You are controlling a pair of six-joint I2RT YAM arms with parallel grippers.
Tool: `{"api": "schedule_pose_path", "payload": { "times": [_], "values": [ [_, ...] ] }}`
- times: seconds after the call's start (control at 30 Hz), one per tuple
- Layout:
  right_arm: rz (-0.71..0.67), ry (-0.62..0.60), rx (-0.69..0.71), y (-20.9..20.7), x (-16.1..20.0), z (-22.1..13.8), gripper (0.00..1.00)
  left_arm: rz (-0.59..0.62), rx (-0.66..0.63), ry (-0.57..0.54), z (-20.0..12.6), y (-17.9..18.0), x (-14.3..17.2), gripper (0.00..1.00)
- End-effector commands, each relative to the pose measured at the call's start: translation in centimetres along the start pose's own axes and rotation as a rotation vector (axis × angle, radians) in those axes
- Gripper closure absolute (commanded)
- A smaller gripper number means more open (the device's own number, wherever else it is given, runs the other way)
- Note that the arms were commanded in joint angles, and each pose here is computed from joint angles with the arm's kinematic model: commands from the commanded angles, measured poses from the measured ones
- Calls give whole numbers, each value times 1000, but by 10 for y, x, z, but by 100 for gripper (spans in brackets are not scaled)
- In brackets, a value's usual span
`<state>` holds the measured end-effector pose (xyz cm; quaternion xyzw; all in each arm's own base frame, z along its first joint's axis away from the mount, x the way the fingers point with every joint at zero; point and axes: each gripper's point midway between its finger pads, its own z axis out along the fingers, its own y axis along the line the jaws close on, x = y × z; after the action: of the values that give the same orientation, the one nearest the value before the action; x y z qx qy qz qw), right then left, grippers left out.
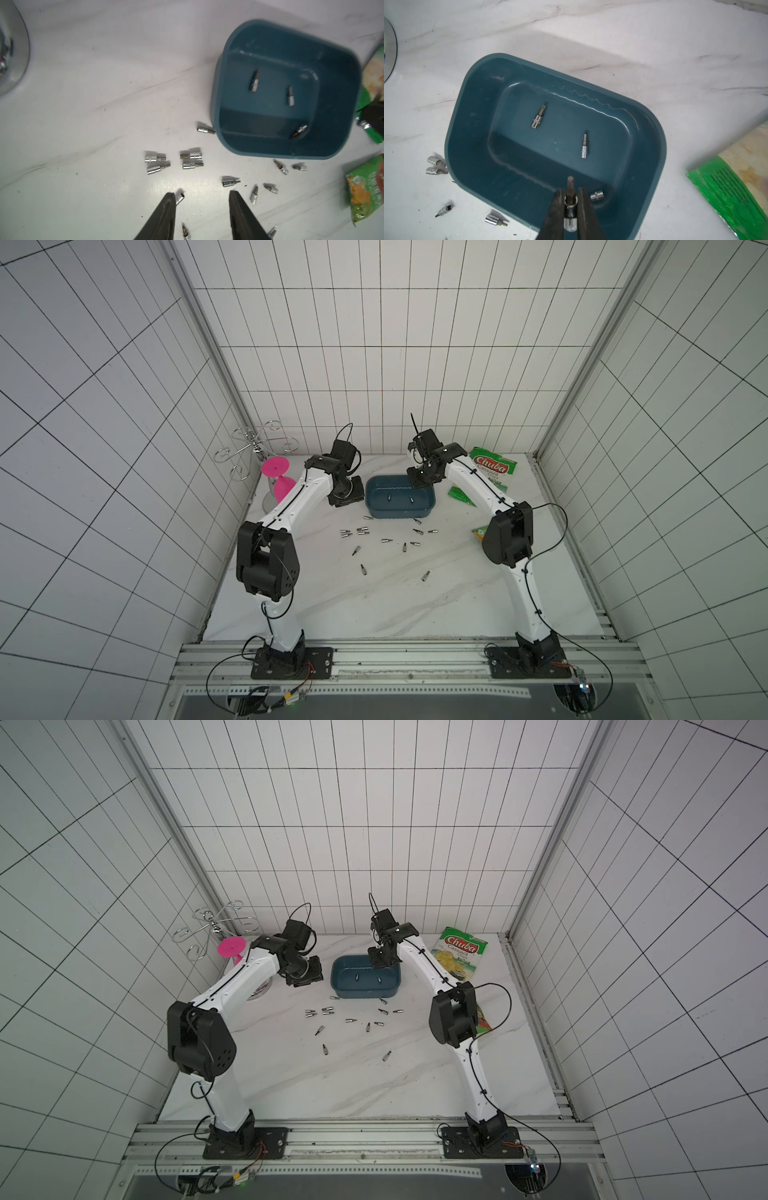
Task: Put the bit on the desktop into the storage box
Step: Place the screwdriver bit in the storage box.
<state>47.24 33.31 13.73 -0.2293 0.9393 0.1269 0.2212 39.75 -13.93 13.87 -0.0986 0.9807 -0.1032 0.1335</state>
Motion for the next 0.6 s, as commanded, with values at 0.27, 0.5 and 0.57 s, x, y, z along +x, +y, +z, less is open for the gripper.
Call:
{"api": "schedule_pose_path", "payload": {
  "times": [0.27,0.5,0.57],
  "values": [
    [8,60,-70,18,13,59,100,-28,-1,38,22,23,45,55],
    [2,66,-52,13,16,86,100,-33,-5,63,30,28,58,55],
    [4,73,-43,10,19,93,100,-32,-9,70,31,29,60,54]
  ]
}}
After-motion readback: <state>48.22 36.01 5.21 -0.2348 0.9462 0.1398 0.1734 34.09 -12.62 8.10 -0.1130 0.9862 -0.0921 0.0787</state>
